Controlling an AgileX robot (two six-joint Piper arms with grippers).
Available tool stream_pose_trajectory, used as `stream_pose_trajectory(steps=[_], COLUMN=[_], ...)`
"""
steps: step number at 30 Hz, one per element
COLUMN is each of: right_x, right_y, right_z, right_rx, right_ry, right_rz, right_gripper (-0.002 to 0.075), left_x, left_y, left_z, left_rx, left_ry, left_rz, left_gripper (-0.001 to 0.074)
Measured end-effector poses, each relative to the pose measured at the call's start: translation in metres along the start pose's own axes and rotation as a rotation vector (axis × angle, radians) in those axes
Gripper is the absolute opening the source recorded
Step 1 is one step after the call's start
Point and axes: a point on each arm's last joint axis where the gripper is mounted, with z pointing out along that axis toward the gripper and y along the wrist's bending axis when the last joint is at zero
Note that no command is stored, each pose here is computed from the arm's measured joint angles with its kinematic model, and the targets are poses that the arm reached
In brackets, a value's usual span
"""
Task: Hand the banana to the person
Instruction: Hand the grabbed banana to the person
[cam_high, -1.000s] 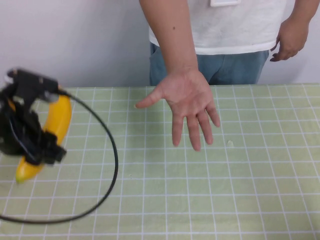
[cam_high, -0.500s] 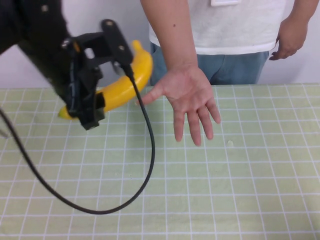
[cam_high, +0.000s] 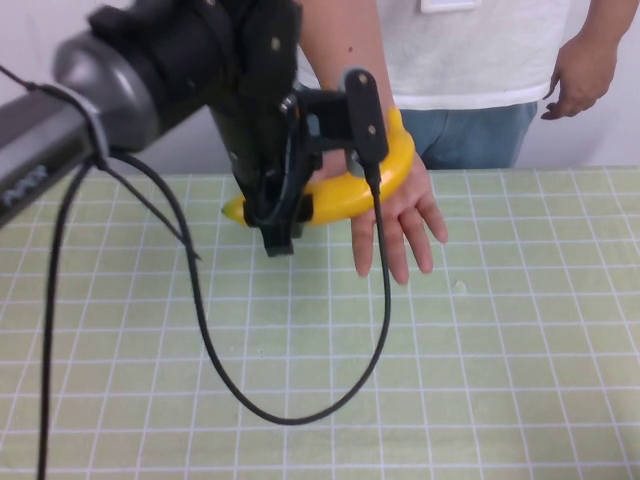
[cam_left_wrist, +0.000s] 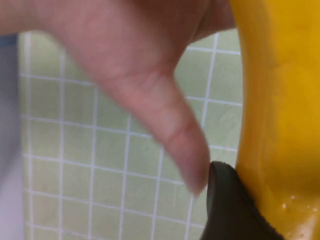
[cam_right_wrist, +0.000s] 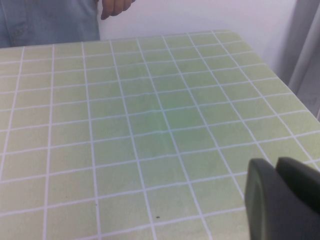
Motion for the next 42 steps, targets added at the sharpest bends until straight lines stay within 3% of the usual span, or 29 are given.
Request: stream_pose_trajectory(steps=[9,33,39,42], right_x=[0.000,0.000,0.000,0.000], right_y=[0.000,0.000,0.000,0.000], right_z=[0.000,0.000,0.000,0.000], right_rx=[0.000,0.000,0.000,0.000], right_ry=[0.000,0.000,0.000,0.000], right_rz=[0.000,0.000,0.000,0.000], right_gripper=[-0.0011,-0.0011,-0.0011,-0.0011], left_x=[-0.005,-0.006,-0.005,-0.003], left_y=[0.000,0.000,0.000,-0.001], left_z=[0.021,0.021,0.016,-0.002], left_rx=[0.033,0.032,0.027,-0.002], left_ry=[0.021,0.014,0.010,-0.013], left_rz=[0.006,-0.062,-0.147,-0.176], left_gripper=[0.0284,0.0283,0.0430,0.0465])
